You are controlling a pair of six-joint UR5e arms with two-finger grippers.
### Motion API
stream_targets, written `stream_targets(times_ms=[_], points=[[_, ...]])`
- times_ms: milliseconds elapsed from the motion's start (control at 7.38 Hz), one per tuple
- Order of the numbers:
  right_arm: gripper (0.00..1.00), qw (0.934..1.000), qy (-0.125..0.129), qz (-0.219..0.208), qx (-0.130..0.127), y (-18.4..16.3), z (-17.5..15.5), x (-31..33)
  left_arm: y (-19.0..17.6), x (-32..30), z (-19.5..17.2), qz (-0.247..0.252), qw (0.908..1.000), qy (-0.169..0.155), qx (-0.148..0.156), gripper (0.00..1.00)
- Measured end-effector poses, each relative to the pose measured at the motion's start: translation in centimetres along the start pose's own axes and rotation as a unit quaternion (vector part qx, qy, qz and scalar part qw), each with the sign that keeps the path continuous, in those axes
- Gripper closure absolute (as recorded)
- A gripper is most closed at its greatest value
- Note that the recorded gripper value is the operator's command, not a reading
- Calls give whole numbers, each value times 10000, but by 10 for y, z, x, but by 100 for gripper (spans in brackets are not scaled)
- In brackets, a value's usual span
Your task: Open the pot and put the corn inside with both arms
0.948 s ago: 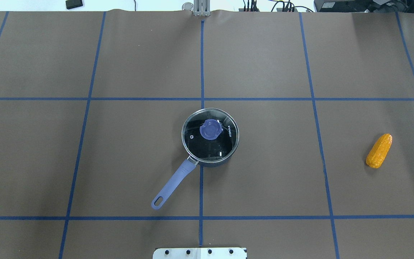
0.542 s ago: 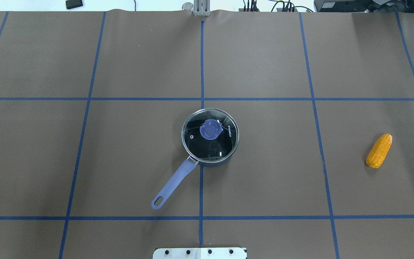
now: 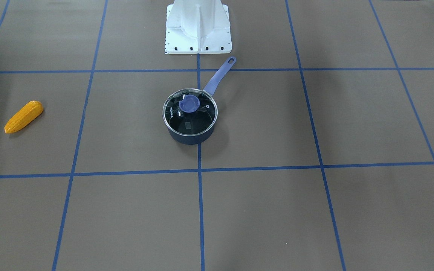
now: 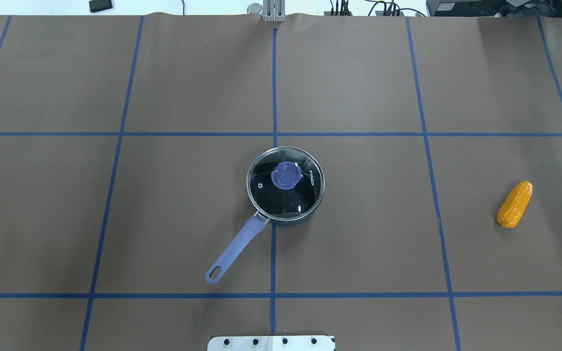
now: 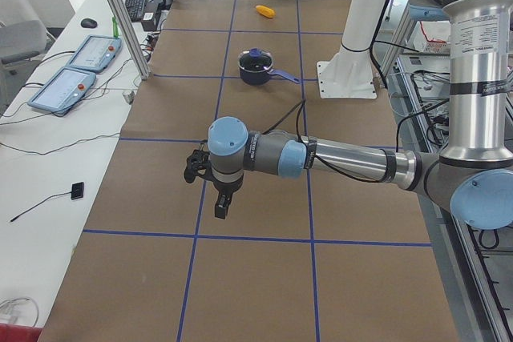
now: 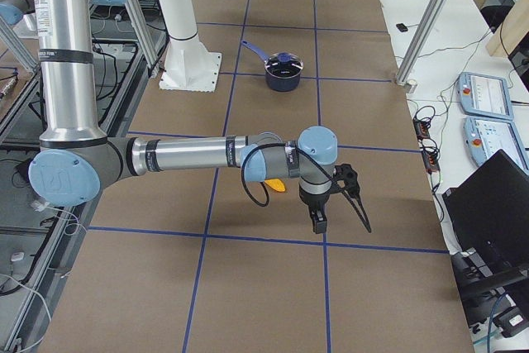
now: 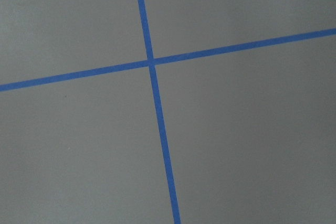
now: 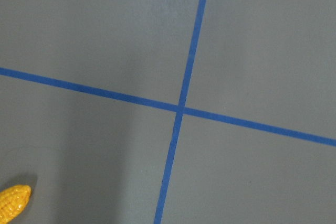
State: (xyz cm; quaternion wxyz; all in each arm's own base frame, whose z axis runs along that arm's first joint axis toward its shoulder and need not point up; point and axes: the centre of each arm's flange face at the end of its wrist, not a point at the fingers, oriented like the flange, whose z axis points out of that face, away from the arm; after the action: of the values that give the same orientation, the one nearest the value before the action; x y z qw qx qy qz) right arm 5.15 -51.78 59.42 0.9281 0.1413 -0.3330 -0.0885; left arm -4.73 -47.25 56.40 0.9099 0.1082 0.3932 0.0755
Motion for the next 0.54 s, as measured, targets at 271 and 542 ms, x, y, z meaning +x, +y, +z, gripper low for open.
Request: stream_targets(times_ms=[271, 542], points=[[0, 9982, 38, -394, 448, -14, -5, -16, -26, 18, -17, 479, 9978, 30, 462, 1], [0, 9965, 1, -579, 608, -23, -11, -30, -39, 37, -26, 870, 9930, 226, 765, 1]])
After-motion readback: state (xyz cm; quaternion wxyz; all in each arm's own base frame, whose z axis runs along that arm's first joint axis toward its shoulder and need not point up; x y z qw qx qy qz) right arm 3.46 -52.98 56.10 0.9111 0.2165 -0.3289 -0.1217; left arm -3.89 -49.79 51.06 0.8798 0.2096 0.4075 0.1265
